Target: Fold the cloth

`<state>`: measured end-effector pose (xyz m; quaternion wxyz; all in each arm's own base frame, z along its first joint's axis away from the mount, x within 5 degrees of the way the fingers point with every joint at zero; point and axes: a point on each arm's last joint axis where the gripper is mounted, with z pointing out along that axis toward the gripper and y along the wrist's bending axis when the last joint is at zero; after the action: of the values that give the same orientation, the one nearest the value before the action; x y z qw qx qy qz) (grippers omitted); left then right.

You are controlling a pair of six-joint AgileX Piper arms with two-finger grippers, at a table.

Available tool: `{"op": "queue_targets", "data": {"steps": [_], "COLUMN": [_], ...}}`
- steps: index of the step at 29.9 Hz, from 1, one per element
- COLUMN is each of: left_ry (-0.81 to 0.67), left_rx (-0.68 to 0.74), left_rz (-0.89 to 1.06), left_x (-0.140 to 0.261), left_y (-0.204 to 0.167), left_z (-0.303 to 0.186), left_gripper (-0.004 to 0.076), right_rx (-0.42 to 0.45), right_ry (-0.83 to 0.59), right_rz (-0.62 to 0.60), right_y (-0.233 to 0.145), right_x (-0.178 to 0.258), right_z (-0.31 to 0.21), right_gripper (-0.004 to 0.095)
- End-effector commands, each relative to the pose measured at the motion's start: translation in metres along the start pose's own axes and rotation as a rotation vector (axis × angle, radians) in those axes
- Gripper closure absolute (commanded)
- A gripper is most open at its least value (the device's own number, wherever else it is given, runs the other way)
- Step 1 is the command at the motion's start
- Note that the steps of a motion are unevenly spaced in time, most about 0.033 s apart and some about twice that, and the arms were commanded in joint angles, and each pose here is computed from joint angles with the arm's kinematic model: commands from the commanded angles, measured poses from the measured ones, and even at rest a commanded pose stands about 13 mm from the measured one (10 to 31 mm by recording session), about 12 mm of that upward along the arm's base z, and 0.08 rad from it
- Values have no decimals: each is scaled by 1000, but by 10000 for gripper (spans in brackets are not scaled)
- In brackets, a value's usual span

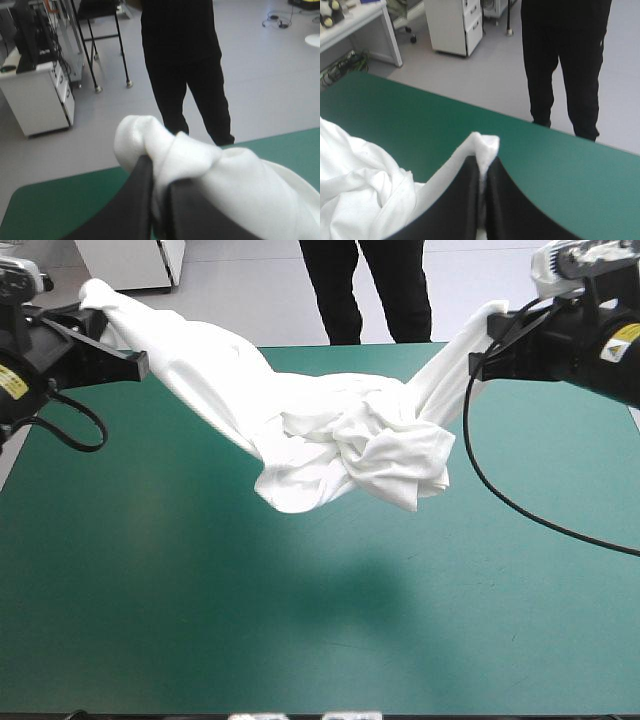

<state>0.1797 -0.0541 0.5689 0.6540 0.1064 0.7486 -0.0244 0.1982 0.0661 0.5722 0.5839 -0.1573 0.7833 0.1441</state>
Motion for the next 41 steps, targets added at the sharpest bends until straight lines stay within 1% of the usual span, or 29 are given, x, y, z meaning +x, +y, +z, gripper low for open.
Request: {"op": "queue_targets", "data": {"steps": [1, 4, 6, 9, 10, 14, 16, 19, 21, 24, 26, 28, 29, 31, 33, 35, 38, 41], "left_ry": [-226, -273, -258, -149, -102, 125, 137, 179, 220, 344, 429, 516, 571, 612, 633, 629, 622, 664], "left_rx": [23, 65, 95, 138, 153, 225, 236, 238, 229, 238, 245, 246, 245, 239, 239, 229, 167, 75], "left_rz": [2, -1, -13, 7, 5, 26, 15, 9, 14, -2, 5, 9, 15, 23, 26, 35, 64, 129], "left_x": [-34, -45, -47, -40, -36, -14, -9, 5, 18, 49, 72, 97, 117, 138, 162, 180, 198, 213], "left_y": [7, 7, 6, 5, 3, -3, -4, -4, -4, -10, -14, -20, -23, -27, -33, -37, -38, -36], "left_z": [-40, -56, -63, -70, -71, -71, -72, -77, -77, -64, -54, -38, -26, -12, 6, 23, 50, 82], "left_gripper": [733, 733, 733, 733, 733, 733, 733, 733, 733, 733, 733, 733, 733, 733, 733, 733, 733, 733], "right_rx": [-8, -17, -29, -54, -78, -131, -131, -129, -116, -104, -94, -78, -68, -48, -22, 10, 56, 80], "right_ry": [-225, -273, -249, -157, -152, -113, -72, 30, 135, 247, 296, 340, 375, 432, 457, 453, 421, 437], "right_rz": [-33, -47, -42, -10, 20, 54, 78, 124, 157, 208, 236, 276, 289, 311, 329, 333, 325, 332], "right_y": [11, 16, 19, 22, 24, 29, 29, 29, 26, 23, 21, 18, 16, 11, 6, 0, -9, -16], "right_x": [-32, -40, -39, -32, -30, -18, -7, 22, 50, 89, 113, 136, 149, 173, 193, 205, 213, 219], "right_z": [-52, -75, -84, -88, -89, -91, -91, -85, -73, -59, -48, -33, -23, -6, 12, 29, 54, 83], "right_gripper": [921, 921, 921, 921, 921, 921, 921, 921, 921, 921, 921, 921, 921, 921, 921, 921, 921, 921]}}
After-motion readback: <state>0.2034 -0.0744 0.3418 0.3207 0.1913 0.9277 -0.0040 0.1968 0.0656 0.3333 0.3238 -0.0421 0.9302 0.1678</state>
